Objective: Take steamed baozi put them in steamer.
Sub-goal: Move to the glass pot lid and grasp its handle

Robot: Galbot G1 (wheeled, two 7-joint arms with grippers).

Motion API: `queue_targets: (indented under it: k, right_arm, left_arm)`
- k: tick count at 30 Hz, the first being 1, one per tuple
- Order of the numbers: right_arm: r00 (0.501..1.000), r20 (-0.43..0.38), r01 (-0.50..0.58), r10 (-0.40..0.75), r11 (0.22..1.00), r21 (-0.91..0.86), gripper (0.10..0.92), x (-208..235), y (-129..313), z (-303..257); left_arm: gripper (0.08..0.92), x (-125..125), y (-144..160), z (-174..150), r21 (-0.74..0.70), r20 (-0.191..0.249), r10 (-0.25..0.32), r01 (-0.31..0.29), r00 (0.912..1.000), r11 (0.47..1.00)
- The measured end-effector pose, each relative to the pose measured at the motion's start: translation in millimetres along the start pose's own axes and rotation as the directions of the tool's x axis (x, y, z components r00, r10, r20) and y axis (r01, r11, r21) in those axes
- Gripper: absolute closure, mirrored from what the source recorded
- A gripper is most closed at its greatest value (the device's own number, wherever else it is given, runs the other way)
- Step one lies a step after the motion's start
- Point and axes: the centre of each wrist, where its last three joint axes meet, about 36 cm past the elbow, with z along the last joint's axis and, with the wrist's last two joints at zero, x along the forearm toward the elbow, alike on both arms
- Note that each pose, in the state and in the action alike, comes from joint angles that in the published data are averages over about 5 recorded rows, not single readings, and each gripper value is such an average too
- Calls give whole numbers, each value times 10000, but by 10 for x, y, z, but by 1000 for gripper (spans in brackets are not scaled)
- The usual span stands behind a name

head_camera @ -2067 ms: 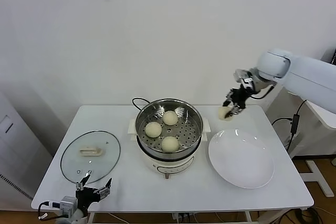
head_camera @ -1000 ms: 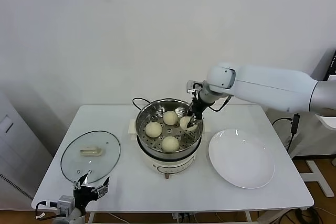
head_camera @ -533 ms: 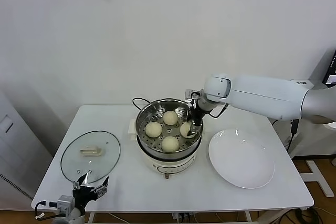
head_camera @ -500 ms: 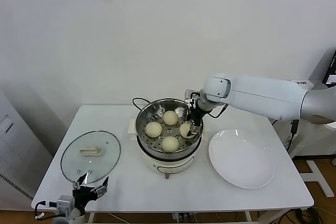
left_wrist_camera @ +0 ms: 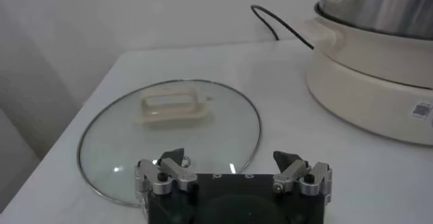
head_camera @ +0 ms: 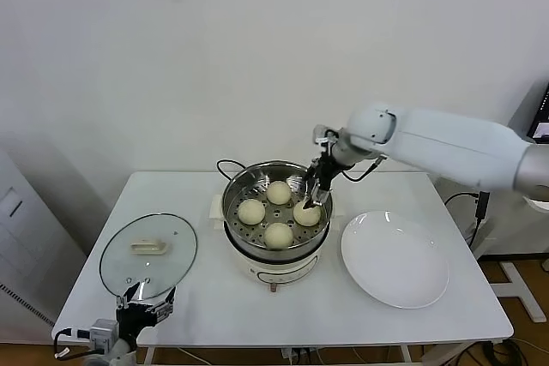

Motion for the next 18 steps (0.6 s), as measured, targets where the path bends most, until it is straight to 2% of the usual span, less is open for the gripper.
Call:
queue_targets:
  k: [5,9,13,18]
  right_arm:
    - [9860,1536,-532,644,9957,-759,200,208,-16,312]
    - [9440,2856,-1250,1654,9800,-1546,200,268,30,634]
    - [8680,3954,-2092,3004,9434,-2573,200,266,117,951]
    - [7390,4826,-2961,4701,8701,-3940,200,167,275,1289]
  left_arm:
    - [177,-10,10,-57,157,130,-71,69,9999,9999]
    - [177,-24,13,-123,287,244,-104,97,9996,9995]
    - [177,-32,19,-191,291,320,-76,66,9995,9996]
    - [177,-44,24,-290,249,479,-48,36,9988,9997]
